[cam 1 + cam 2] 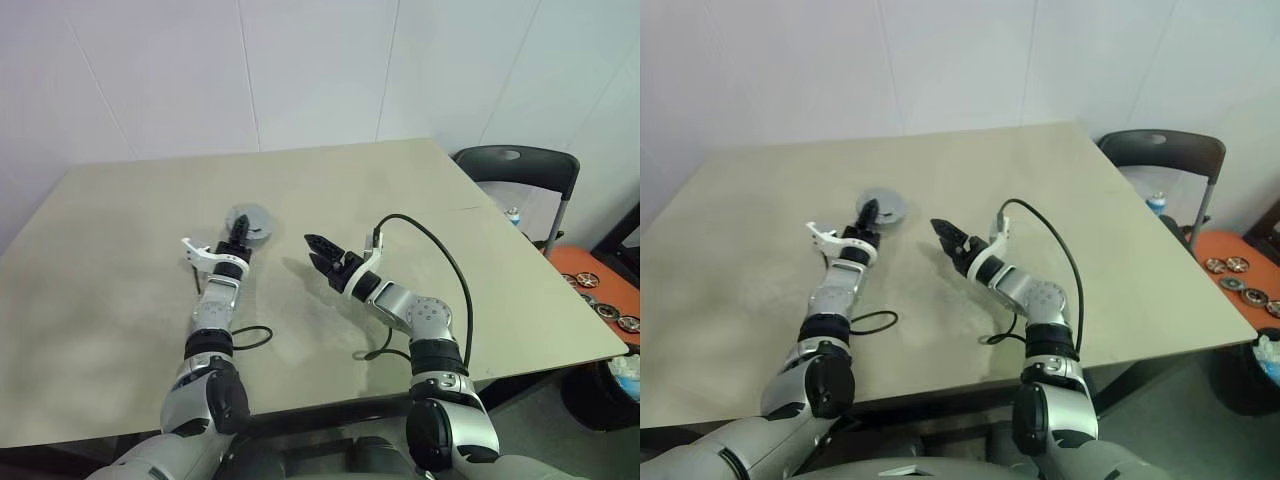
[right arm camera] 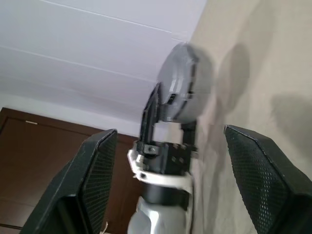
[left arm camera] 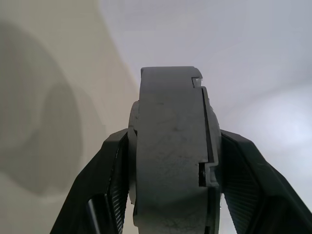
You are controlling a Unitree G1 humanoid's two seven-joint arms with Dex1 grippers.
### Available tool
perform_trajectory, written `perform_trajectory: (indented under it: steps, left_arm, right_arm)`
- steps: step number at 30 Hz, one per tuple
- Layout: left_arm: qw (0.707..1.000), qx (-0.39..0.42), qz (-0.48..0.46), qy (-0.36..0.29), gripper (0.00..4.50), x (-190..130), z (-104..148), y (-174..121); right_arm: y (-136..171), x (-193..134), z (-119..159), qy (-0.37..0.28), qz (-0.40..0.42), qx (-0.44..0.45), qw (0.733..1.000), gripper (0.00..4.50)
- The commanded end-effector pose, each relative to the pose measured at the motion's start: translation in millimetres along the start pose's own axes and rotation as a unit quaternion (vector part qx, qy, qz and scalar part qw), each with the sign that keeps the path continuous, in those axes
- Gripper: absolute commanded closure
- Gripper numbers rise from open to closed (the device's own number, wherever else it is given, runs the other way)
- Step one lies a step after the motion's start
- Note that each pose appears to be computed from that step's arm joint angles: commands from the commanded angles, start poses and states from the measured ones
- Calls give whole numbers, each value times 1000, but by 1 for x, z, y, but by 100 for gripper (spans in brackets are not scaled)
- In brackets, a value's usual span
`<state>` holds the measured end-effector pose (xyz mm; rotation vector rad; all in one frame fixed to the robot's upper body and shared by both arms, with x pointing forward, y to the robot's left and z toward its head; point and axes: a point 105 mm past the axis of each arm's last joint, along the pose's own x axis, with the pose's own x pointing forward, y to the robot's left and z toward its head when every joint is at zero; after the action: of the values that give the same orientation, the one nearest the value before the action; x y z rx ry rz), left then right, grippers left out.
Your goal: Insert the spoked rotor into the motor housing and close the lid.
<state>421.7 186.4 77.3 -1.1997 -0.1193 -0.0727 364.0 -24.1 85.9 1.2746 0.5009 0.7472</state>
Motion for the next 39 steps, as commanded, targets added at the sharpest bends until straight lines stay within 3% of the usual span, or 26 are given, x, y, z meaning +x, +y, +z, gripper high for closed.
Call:
perform_trajectory:
  steps: [1, 14, 26, 29, 35, 39]
  left_arm:
    - [997, 53, -31, -53, 217, 15, 23, -28]
    - [954, 244, 33, -172, 217, 18, 76, -38]
    - [944, 263, 42, -195, 217, 19, 85, -41]
    - [952, 240, 30, -191, 217, 21, 83, -44]
    - [987, 79, 26, -140, 217, 29, 60, -35]
    - [994, -2, 32, -105, 217, 30, 41, -28]
  right_arm:
    - [16, 5, 1, -1, 32, -9, 999, 87]
    - [17, 5, -1, 3, 36, -12, 999, 87]
    - [16, 4, -1, 4, 38, -13, 999, 87]
    - [18, 5, -2, 9, 42, -14, 999, 87]
    - [24, 5, -12, 36, 62, -14, 997, 87]
    - [27, 5, -22, 59, 64, -18, 996, 87]
